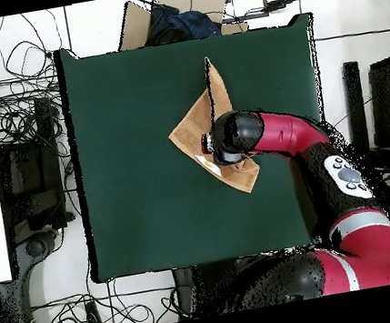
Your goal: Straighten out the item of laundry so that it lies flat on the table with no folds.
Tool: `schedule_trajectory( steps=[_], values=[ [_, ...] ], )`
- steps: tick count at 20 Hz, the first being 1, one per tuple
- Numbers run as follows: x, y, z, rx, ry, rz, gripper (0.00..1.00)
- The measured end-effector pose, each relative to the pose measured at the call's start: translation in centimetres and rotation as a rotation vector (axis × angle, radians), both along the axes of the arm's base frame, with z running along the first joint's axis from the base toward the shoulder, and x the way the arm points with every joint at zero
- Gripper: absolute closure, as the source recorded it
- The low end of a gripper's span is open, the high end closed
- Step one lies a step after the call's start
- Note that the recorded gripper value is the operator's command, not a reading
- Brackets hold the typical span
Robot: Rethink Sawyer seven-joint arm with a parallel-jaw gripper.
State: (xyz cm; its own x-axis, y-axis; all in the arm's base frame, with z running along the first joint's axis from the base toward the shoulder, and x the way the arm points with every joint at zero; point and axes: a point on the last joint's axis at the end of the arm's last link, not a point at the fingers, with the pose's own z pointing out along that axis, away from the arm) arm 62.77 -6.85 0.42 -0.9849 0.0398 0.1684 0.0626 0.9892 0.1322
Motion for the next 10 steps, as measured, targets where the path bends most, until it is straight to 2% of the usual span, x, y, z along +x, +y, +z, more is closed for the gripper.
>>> schedule_trajectory(
  steps=[5,10],
  values=[
    [0.3,-1.4,0.8,0.003,-0.008,-0.021,0.00],
    [0.8,-2.4,3.7,-0.008,0.011,-0.020,0.00]
  ],
)
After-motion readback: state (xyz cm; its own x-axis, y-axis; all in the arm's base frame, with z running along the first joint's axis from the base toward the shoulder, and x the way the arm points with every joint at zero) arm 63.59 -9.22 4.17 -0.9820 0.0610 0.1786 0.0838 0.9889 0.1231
